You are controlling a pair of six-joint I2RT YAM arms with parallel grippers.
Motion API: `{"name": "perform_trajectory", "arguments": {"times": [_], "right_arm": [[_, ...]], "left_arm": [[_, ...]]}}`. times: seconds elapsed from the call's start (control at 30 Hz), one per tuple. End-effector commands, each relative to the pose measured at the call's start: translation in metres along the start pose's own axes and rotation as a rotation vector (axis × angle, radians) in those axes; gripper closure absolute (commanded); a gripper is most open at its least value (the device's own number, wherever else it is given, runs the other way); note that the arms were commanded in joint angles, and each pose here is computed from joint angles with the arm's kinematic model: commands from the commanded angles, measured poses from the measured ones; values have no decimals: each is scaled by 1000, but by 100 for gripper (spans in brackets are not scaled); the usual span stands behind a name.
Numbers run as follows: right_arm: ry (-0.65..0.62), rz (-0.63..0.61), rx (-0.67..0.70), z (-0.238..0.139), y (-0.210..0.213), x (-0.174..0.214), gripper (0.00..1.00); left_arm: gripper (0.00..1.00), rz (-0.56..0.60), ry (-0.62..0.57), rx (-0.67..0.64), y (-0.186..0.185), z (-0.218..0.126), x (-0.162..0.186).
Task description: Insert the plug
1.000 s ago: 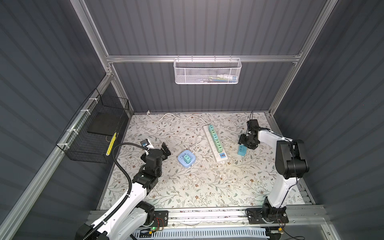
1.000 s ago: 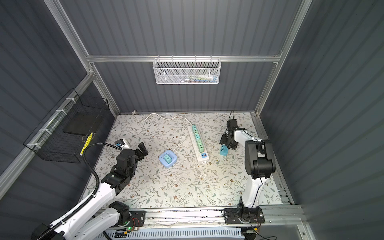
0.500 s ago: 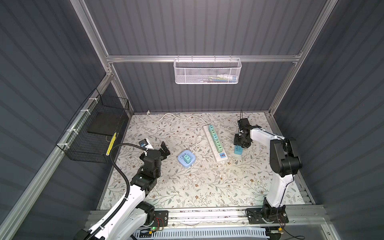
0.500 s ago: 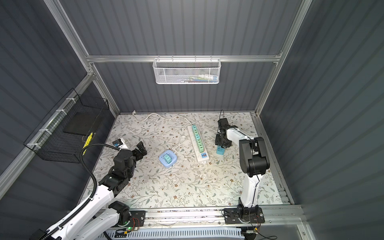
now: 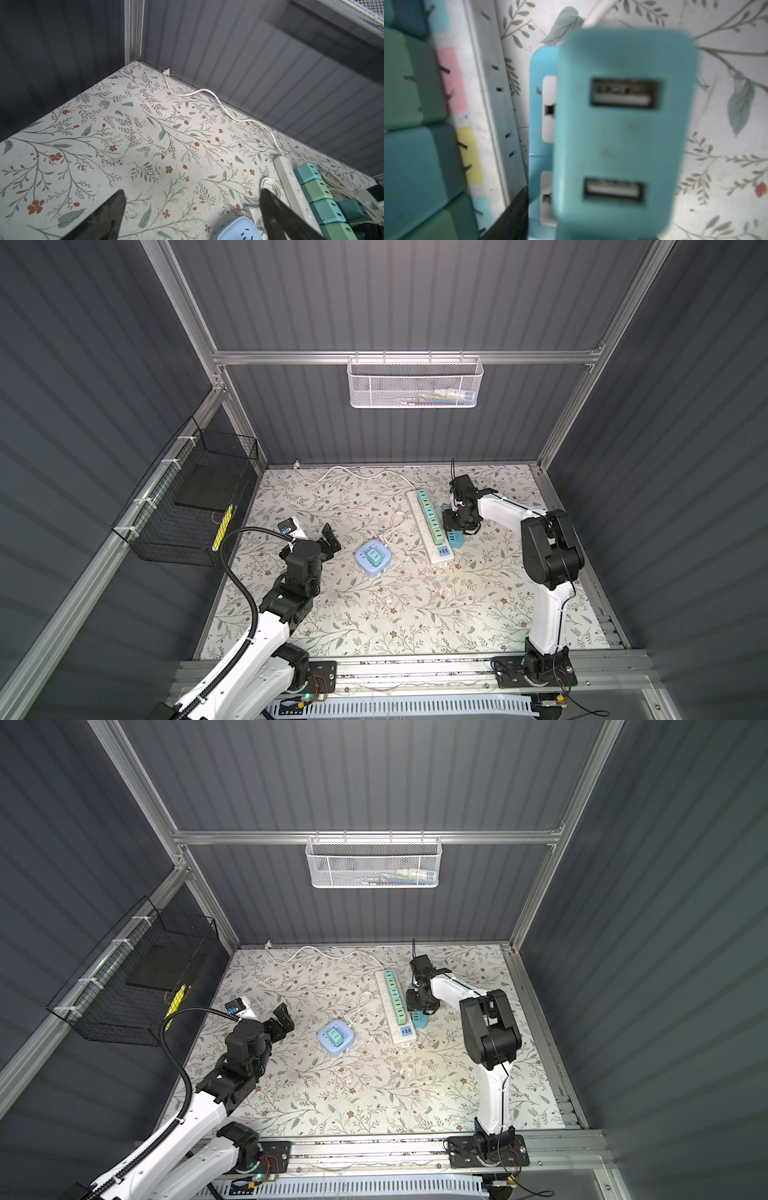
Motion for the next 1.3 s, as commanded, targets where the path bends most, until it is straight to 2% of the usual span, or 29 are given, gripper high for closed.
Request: {"name": "perform_trajectory", "arguments": {"times": [0.0, 0.23, 0.33, 0.43, 0.5, 0.6, 0.63, 0.67, 0.73, 0.77, 0.8, 0.9, 0.93, 1.0, 1.1, 1.17, 1.27], "right_arm": [[-20, -17, -20, -18, 1, -5, 34], [-142, -40, -31, -85, 3, -24, 22], [-205, -50, -17, -119, 3, -22, 1], [-331, -49, -8, -161, 3, -18, 1], [-466, -46, -7, -197, 4, -13, 1], [-661, -57, 6, -238, 6, -1, 1], [-716, -2, 40, -242, 1, 4, 1], [-786, 38, 83, -239, -6, 10, 1], [-871, 70, 216, -224, -23, 25, 1], [-939, 60, 292, -230, -31, 30, 1], [-943, 61, 356, -224, -39, 36, 1], [-894, 80, 404, -210, -62, 41, 1], [-887, 84, 427, -208, -70, 43, 1], [-868, 115, 471, -191, -91, 50, 1], [-925, 89, 493, -180, -103, 56, 1], [-909, 31, 512, -172, -106, 59, 1], [-876, -28, 521, -157, -109, 66, 1]], "left_arm": [[0, 17, 4, 33, -8, -2, -6], [0, 23, 71, 102, -29, -7, -12], [0, 47, 115, 177, -48, -14, -19], [0, 91, 140, 232, -62, -20, -26], [0, 107, 141, 241, -68, -23, -33], [0, 8, 147, 168, -63, -16, -33], [0, 1, 147, 165, -61, -10, -27], [0, 18, 131, 159, -56, 0, -17], [0, 112, 87, 154, -46, 17, 0], [0, 186, 42, 114, -35, 25, 6], [0, 242, -13, 61, -21, 33, 11], [0, 282, -189, -34, 11, 40, 18], [0, 343, -229, -35, 15, 42, 21], [0, 438, -294, -114, 30, 48, 25], [0, 547, -340, -138, 40, 60, 37], [0, 553, -360, -164, 51, 68, 45], [0, 574, -275, -120, 60, 85, 64]]}}
Point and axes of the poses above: each gripper's point midway between its finger pads, its own z axis out along the fingers, its own y axis along the line the jaws close on, x = y × z, the point moved 4 cm from there along -z, back along the fingers, and after that the axes turned 14 degrees about -z, right-handed, at the moved point
